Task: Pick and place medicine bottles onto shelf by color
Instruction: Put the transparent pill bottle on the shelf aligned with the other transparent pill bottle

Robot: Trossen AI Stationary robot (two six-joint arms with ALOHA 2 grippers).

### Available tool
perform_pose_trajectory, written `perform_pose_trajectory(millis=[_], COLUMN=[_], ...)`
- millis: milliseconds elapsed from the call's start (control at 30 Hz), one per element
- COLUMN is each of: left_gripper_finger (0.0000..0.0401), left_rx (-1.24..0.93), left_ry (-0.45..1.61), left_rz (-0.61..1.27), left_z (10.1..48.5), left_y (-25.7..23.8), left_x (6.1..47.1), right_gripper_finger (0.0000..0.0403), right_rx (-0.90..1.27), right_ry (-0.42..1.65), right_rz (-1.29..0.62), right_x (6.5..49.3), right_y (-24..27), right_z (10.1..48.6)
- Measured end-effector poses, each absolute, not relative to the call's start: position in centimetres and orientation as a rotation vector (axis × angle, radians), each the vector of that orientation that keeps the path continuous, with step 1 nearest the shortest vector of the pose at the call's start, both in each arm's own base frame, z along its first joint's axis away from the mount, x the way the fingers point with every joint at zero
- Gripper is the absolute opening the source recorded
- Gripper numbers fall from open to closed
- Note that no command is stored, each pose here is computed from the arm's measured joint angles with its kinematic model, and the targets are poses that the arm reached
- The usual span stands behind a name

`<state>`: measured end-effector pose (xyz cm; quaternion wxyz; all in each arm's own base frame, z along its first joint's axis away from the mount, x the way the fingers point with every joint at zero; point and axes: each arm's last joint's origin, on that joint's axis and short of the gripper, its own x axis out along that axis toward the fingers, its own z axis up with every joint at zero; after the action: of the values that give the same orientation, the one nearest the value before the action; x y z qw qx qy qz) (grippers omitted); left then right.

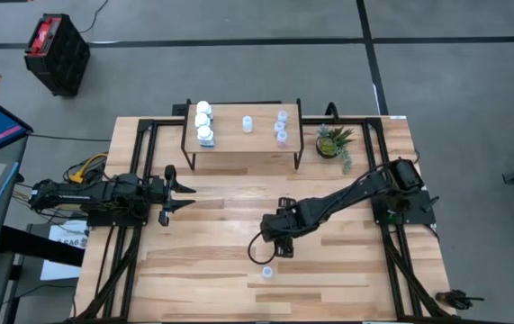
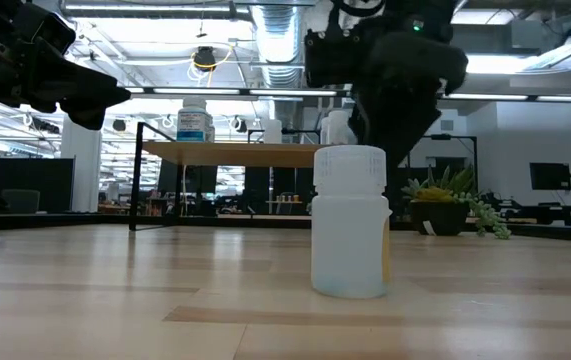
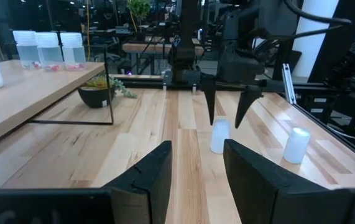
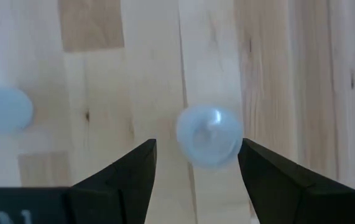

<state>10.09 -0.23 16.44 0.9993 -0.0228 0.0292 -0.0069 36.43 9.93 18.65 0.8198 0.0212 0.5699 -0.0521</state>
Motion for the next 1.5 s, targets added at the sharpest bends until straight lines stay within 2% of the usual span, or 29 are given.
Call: perform_pose_trajectory(millis=[367,667,1267,1367,1500], left_gripper_finger=[0.0132,0.0132,0.0132,0.0132,0.0132], left_rx=[-0.046,-0.046,-0.046,-0.046,-0.046], left_ry=[0.059,0.059,0.059,0.059,0.059], left_rz=[-0.014,-0.014,-0.014,-0.014,-0.014], left_z=[16.4,16.4,16.4,16.4,16.4], left_y=[-0.2,-0.2,-0.2,-0.2,-0.2], left_x=[10.1,10.1,10.1,10.1,10.1], right_gripper_finger=[0.0249,0.0249,0.0249,0.0241,0.0211], right_rx=[0.065,0.057,0.054,0.054,0.055], right_ry=[1.150,1.211,1.225,1.225,1.224], right_rz=[-0.116,-0.136,-0.139,-0.139,-0.140], right_x=[37.1,38.0,37.7,37.7,37.7], right_y=[9.5,9.3,9.2,9.2,9.2], right_z=[18.8,15.8,16.0,16.0,16.0])
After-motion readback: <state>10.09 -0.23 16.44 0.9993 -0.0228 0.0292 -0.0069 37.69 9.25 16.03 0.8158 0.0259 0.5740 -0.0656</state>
